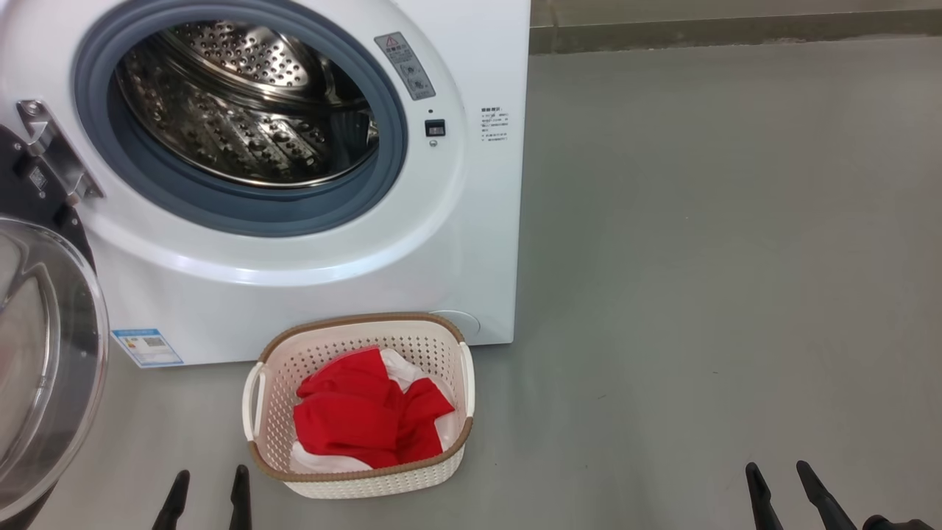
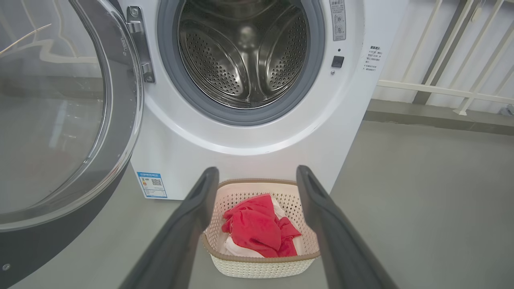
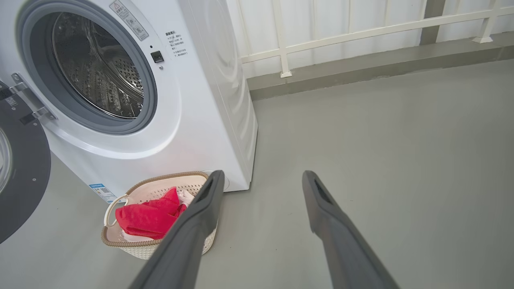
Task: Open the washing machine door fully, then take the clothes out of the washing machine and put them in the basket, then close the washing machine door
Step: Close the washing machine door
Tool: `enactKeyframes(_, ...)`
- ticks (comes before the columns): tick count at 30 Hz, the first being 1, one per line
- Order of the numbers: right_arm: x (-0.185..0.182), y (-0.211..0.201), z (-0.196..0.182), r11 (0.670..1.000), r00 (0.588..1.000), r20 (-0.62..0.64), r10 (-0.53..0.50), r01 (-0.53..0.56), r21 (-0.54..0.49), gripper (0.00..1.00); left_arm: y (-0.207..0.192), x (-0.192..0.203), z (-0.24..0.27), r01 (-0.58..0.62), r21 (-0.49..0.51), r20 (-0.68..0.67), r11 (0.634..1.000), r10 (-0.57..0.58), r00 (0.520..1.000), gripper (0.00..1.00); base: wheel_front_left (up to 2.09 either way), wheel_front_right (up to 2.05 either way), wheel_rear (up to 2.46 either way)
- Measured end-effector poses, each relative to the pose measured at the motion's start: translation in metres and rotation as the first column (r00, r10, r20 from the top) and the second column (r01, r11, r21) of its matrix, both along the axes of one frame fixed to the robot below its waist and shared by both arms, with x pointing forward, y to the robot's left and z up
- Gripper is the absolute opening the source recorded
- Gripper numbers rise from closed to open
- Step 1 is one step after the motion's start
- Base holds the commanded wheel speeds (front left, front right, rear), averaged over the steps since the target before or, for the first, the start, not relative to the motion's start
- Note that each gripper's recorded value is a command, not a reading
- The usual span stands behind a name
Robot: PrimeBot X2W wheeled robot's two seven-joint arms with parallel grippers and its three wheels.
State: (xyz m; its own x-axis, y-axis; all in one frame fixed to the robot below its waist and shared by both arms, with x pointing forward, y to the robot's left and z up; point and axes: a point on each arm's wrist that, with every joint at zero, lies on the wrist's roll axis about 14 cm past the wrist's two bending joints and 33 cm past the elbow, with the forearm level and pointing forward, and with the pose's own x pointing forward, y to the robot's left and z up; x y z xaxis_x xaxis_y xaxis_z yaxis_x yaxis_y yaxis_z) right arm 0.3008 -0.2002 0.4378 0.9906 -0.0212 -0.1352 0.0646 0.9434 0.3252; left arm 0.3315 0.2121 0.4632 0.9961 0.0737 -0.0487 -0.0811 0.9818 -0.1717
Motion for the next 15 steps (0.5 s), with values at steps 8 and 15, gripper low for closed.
enactKeyframes(8,0.006,0.009,-0.001,0.999,0.999,-0.002,0.033,-0.033,0.001,1.00,0.004,-0.005,-0.002,-0.018,-0.013,-0.006,1.000,0.018,1.000,1.00,0.00,0.00,0.00)
enactKeyframes(15,0.024,0.042,0.003,0.989,0.989,0.010,0.149,-0.149,0.002,1.00,0.024,-0.021,-0.005,-0.105,-0.028,-0.015,0.994,0.105,0.994,1.00,0.00,0.00,0.00)
